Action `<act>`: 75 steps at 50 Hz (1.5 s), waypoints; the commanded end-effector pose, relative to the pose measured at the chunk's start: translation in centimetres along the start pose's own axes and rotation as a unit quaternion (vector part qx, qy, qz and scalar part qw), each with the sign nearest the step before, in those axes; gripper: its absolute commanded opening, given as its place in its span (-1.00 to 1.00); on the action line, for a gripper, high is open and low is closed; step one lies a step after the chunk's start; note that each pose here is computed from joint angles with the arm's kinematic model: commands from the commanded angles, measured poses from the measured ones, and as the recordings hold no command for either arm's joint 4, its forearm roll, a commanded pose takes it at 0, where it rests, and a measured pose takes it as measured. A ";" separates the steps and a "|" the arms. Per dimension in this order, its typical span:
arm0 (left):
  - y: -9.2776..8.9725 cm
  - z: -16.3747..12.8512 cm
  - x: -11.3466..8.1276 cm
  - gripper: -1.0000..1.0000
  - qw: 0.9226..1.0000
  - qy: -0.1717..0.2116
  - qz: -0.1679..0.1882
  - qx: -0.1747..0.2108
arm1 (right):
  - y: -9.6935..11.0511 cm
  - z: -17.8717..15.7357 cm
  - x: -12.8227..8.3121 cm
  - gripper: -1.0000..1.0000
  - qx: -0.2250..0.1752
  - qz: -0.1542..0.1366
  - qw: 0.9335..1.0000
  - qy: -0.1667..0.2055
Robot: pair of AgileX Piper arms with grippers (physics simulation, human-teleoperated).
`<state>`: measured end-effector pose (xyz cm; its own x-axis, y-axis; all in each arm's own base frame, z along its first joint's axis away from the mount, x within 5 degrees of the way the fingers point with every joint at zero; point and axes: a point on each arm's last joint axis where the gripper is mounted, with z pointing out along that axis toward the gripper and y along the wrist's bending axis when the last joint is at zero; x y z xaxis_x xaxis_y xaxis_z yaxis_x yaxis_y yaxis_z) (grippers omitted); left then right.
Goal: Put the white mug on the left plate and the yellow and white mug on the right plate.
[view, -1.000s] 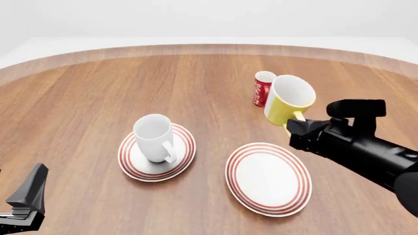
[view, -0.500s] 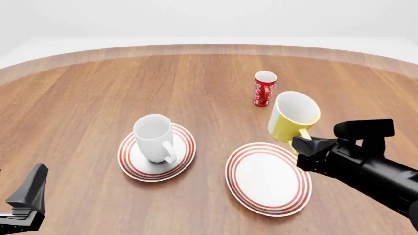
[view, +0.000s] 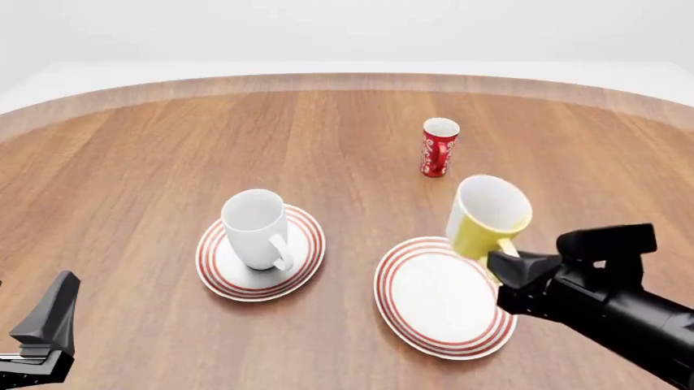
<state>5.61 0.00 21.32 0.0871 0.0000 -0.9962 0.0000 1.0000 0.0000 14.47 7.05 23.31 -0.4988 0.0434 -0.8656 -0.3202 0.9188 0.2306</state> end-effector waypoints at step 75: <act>0.0 0.0 0.0 1.00 1.000 0.000 0.000 0.000 | -0.2 3.8 3.9 -1.00 -0.006 -0.002 0.999 0.051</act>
<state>5.61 0.00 21.32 0.0871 0.0000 -0.9962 0.0000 1.0000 0.0000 15.48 8.51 18.54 -0.5749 -0.0041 -0.8182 -0.3371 0.9123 0.2323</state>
